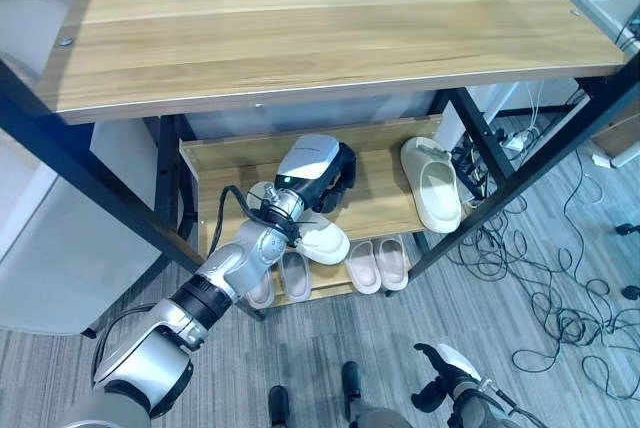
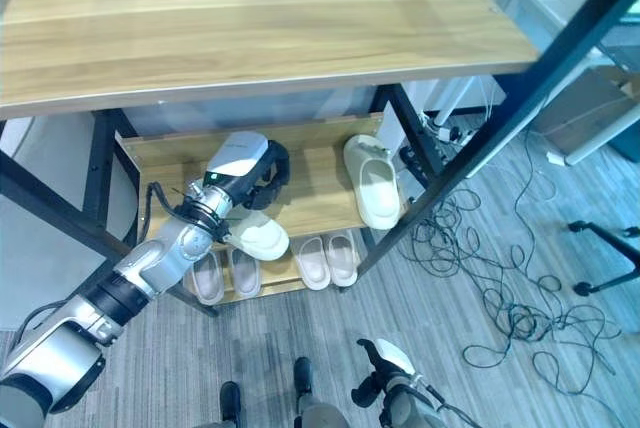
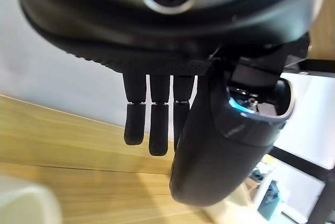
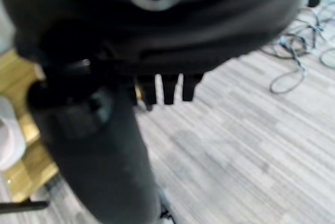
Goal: Arrange the slippers neatly on the shoe rack.
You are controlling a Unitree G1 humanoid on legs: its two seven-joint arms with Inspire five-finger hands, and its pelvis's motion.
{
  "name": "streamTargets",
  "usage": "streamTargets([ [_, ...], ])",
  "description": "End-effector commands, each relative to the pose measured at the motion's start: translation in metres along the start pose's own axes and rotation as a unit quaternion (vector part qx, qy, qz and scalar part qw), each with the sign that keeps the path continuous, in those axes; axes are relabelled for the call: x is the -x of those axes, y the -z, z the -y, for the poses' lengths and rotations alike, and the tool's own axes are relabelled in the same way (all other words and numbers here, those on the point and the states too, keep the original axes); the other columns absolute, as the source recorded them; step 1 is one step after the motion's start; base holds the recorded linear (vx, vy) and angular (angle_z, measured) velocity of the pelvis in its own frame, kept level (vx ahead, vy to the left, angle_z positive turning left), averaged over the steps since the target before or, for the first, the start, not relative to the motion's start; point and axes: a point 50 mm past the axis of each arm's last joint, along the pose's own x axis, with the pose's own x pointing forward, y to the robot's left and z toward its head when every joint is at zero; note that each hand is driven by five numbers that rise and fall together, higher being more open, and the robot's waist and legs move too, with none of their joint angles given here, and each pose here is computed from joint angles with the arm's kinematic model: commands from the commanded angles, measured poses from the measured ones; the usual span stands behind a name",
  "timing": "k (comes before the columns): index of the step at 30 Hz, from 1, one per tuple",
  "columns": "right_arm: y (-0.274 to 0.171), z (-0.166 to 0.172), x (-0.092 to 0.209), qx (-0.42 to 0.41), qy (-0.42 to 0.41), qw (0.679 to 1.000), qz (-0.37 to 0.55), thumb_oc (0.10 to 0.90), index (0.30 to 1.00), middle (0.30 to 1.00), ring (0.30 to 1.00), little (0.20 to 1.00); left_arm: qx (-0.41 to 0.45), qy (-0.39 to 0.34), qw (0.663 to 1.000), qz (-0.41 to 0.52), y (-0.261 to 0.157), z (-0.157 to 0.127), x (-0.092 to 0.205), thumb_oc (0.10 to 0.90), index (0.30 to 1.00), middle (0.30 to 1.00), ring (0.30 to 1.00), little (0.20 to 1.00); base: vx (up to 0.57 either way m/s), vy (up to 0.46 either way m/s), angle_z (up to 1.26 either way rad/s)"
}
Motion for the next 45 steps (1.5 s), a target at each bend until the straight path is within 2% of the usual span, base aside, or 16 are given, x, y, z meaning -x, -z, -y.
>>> streamTargets([
  [1,0.022,0.031,0.004,0.007,0.056,0.998,-0.017,0.8,0.9,0.9,0.9,0.9,0.006,-0.141,0.985,0.1,-0.046,-0.064,-0.043,0.4,0.3,0.3,0.3,0.3,0.04,-0.008,-0.27],
  [8,0.031,0.027,0.005,0.002,0.052,0.998,-0.04,0.8,0.9,0.9,0.9,0.9,0.007,-0.16,0.984,0.082,-0.035,-0.074,-0.041,0.402,0.302,0.302,0.302,0.302,0.03,-0.006,-0.2],
  [9,0.031,0.027,0.005,0.002,0.052,0.998,-0.04,0.8,0.9,0.9,0.9,0.9,0.007,-0.16,0.984,0.082,-0.035,-0.074,-0.041,0.703,0.754,0.754,0.754,0.754,0.01,-0.009,-0.11],
  [10,0.032,0.026,0.006,-0.001,0.051,0.998,-0.043,0.8,0.9,0.9,0.9,0.9,0.005,-0.16,0.984,0.078,-0.033,-0.074,-0.04,0.8,0.9,0.9,0.9,0.9,0.0,-0.023,-0.07],
  [14,0.033,0.017,0.008,-0.014,0.044,0.998,-0.048,0.8,0.9,0.9,0.9,0.9,0.016,-0.168,0.984,0.058,-0.022,-0.069,-0.028,0.8,0.9,0.9,0.9,0.9,0.0,-0.036,0.02],
  [18,0.03,0.007,0.009,-0.029,0.038,0.998,-0.047,0.8,0.9,0.9,0.9,0.9,0.041,-0.183,0.982,0.014,-0.001,-0.058,-0.001,0.8,0.9,0.9,0.9,0.9,-0.01,-0.049,0.12],
  [20,0.029,0.006,0.009,-0.03,0.037,0.998,-0.045,0.8,0.9,0.9,0.9,0.9,0.046,-0.184,0.982,0.006,0.002,-0.055,0.004,0.8,0.9,0.9,0.9,0.9,-0.01,-0.028,0.24],
  [29,0.024,0.007,0.009,-0.034,0.041,0.998,-0.035,0.8,0.9,0.9,0.9,0.9,0.095,-0.189,0.972,-0.105,0.041,-0.028,0.063,0.8,0.9,0.9,0.9,0.9,-0.01,-0.031,0.17],
  [45,0.03,0.011,0.01,-0.027,0.049,0.997,-0.044,0.8,0.9,0.9,0.9,0.9,0.105,-0.148,0.966,-0.183,0.06,0.006,0.083,0.8,0.9,0.9,0.9,0.9,0.0,-0.007,0.03],
])
